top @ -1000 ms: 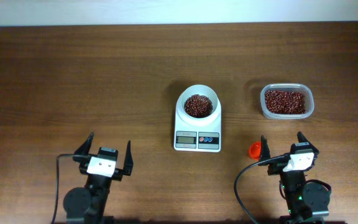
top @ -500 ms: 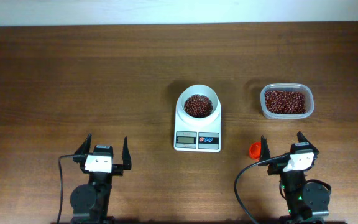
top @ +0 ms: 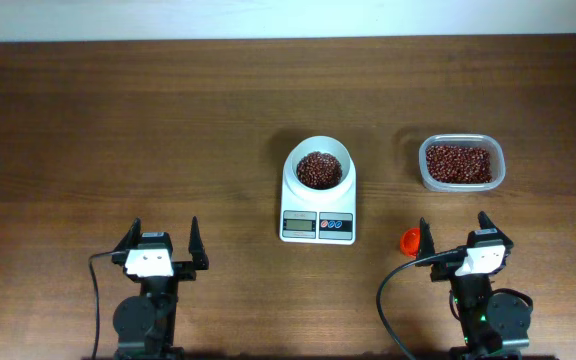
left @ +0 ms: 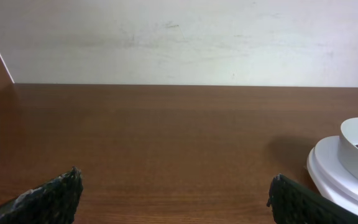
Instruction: Scoop and weigh 50g on scale
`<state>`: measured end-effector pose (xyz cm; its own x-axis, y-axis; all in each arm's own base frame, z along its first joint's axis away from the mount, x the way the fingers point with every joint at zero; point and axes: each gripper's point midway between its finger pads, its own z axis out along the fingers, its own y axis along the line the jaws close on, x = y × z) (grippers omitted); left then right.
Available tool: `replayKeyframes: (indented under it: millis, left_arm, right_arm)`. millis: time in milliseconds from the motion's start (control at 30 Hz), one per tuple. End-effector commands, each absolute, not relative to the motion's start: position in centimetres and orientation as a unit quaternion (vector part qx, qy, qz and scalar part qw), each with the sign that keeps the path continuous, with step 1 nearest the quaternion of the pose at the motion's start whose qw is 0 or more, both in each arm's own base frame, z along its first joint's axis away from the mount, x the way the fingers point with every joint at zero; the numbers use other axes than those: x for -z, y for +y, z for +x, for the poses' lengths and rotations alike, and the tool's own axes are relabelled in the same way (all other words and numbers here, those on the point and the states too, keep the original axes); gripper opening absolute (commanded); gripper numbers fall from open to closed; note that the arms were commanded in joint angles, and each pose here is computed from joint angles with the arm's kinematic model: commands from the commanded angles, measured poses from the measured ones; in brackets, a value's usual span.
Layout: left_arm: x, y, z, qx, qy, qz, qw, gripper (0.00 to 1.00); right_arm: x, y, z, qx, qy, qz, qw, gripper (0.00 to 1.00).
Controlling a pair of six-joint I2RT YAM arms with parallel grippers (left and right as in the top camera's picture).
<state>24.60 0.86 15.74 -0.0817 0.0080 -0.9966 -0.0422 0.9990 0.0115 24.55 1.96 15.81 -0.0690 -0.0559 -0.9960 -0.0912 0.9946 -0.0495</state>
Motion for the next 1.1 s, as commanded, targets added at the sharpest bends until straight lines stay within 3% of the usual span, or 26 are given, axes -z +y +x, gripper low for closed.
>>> replayKeyframes:
  millis: [0,1067]
  left_arm:
    - [-15.3,0.9,24.6,-0.015,0.739,-0.016,0.673,0.99]
    - [-15.6,-0.8,24.6,0.017,0.734,0.007,0.678,0.99]
  right_arm:
    - [-15.6,2.4,24.5,-0.022,0.731,-0.055,0.679,0.99]
    - [-15.6,2.4,24.5,-0.022,0.731,-0.055,0.679,0.99]
